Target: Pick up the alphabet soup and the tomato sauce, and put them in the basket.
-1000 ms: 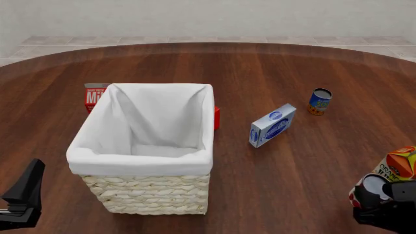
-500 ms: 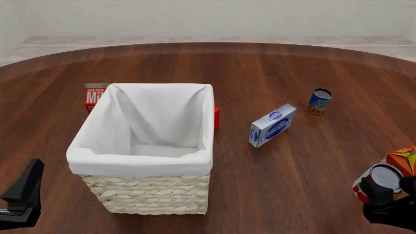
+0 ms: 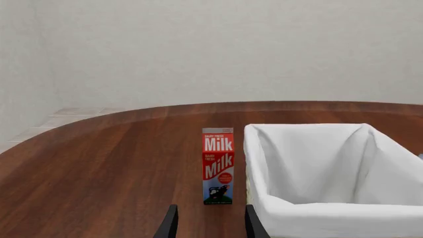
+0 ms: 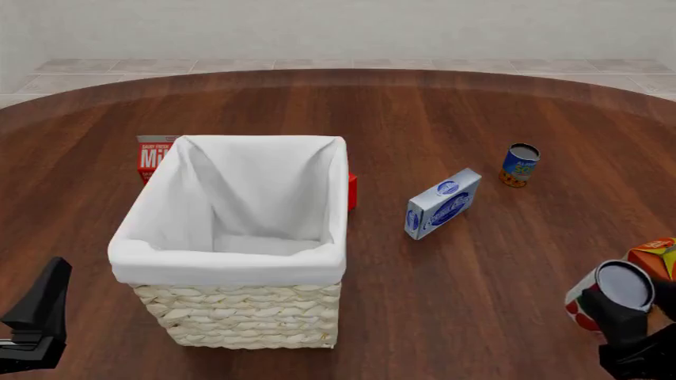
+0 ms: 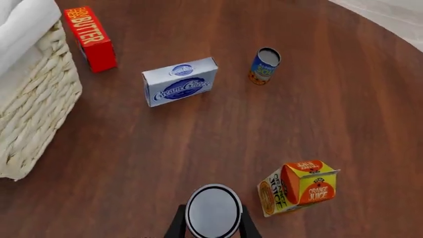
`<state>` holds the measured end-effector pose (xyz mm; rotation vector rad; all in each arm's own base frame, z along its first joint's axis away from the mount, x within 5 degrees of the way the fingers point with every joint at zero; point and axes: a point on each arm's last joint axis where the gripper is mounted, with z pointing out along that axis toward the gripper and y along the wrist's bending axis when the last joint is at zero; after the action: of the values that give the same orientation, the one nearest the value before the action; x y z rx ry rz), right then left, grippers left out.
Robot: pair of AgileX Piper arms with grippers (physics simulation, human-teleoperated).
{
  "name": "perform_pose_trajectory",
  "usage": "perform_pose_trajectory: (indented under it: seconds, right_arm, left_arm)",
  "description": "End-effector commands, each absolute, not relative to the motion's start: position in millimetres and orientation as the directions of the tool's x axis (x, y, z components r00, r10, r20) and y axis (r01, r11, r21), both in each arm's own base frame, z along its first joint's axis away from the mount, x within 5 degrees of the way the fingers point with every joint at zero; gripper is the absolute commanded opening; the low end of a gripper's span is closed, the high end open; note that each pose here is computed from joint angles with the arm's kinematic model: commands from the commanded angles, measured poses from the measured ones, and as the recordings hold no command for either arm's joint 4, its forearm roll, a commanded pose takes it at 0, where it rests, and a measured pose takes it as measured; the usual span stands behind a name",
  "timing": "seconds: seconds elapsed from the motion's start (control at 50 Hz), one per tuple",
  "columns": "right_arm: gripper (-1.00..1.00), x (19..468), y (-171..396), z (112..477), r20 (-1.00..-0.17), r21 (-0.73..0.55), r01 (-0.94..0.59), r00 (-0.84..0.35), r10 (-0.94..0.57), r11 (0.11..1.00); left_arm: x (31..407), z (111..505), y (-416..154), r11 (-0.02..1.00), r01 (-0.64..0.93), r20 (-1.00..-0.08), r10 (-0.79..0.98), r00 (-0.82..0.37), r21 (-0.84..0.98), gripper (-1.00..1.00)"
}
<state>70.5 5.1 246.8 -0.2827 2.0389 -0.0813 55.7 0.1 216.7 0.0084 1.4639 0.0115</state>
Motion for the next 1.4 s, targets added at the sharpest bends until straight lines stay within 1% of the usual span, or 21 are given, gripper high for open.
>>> perform_pose_trajectory:
  seconds: [0.02,0.18,0.64,0.78,0.9,1.12,1.4]
  right_arm:
    - [-1.00,64.8,9.4,263.1,-0.869,-0.170,-0.230,-0.425,-0.256,0.958]
    - [-1.00,64.7,11.0,268.7,-0.868,-0.174,-0.253,-0.416,-0.269,0.952]
    - [-1.00,67.5,18.6,299.3,-0.879,-0.175,-0.344,-0.367,-0.304,0.923]
    - [-1.00,68.4,20.8,296.8,-0.870,-0.196,-0.379,-0.358,-0.339,0.904]
    - [-1.00,70.7,23.9,299.7,-0.867,-0.190,-0.407,-0.357,-0.347,0.894]
    - [-1.00,78.4,34.2,316.4,-0.871,-0.174,-0.474,-0.335,-0.360,0.863]
    - [-1.00,88.1,42.3,333.1,-0.880,-0.179,-0.503,-0.303,-0.367,0.845]
  left_arm:
    - [55.6,217.1,0.1,1.000,-0.004,-0.994,0.012,0.108,0.011,1.00]
    - [55.6,217.4,0.2,1.000,-0.004,-0.994,0.010,0.109,0.009,1.00]
    - [55.6,217.6,0.1,1.000,-0.003,-0.994,0.008,0.109,0.007,1.00]
    - [55.6,217.5,0.1,1.000,-0.003,-0.994,0.007,0.110,0.007,1.00]
    - [55.6,217.3,0.1,1.000,-0.002,-0.994,0.008,0.109,0.008,1.00]
    - [55.7,217.0,0.0,1.000,-0.001,-0.994,0.010,0.107,0.010,1.00]
    - [55.7,216.9,0.0,1.000,-0.001,-0.994,0.010,0.106,0.010,1.00]
